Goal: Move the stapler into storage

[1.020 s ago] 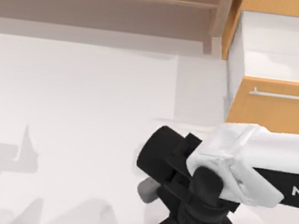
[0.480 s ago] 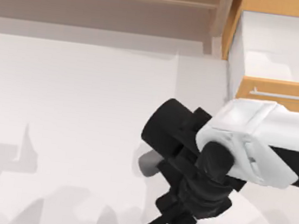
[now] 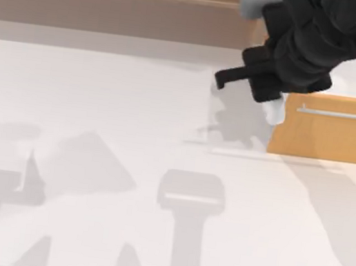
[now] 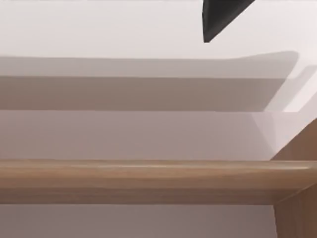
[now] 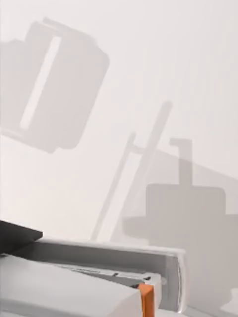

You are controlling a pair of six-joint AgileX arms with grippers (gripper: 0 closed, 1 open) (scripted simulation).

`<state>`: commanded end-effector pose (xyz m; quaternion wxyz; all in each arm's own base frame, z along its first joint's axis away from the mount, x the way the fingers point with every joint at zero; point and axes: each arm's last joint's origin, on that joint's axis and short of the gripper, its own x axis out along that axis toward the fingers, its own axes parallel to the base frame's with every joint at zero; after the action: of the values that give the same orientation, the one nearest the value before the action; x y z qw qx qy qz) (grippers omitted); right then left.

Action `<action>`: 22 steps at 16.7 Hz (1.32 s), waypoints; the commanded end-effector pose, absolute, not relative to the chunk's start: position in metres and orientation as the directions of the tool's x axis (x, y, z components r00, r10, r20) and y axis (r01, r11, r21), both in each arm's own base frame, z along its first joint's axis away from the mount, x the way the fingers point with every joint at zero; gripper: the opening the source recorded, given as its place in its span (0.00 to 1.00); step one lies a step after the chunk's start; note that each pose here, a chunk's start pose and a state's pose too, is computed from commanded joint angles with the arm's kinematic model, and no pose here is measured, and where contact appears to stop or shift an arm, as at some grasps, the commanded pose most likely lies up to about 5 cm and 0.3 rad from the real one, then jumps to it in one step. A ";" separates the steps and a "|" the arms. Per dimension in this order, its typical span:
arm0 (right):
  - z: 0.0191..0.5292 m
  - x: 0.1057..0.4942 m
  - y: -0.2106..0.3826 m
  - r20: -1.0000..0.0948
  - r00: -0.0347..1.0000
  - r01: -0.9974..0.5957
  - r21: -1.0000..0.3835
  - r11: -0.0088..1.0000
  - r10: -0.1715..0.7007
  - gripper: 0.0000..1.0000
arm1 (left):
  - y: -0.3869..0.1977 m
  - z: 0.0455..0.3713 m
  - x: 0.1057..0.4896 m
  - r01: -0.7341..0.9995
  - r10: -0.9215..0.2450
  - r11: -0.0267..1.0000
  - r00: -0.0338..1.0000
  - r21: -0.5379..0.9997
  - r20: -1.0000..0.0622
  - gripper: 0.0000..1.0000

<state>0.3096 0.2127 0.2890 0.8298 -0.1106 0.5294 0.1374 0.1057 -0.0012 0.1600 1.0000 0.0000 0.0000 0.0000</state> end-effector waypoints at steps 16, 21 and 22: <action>0.181 0.475 0.079 -0.995 0.069 -0.023 -0.070 0.997 -0.069 0.00 | -0.001 0.160 0.106 0.000 0.000 1.000 1.000 0.000 0.000 1.00; 0.164 0.476 0.073 -1.000 0.002 0.016 -0.014 1.000 -0.014 0.00 | -0.001 0.160 0.106 0.000 0.000 1.000 1.000 0.000 0.000 1.00; 0.164 0.476 0.073 -1.000 0.002 0.016 -0.014 1.000 -0.014 0.00 | -0.001 0.160 0.106 0.000 0.000 1.000 1.000 0.000 0.000 1.00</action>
<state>0.4756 0.0731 0.1641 0.7077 0.0006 0.7064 -0.0107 0.1057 -0.0012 0.1600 1.0000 0.0000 0.0000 0.0000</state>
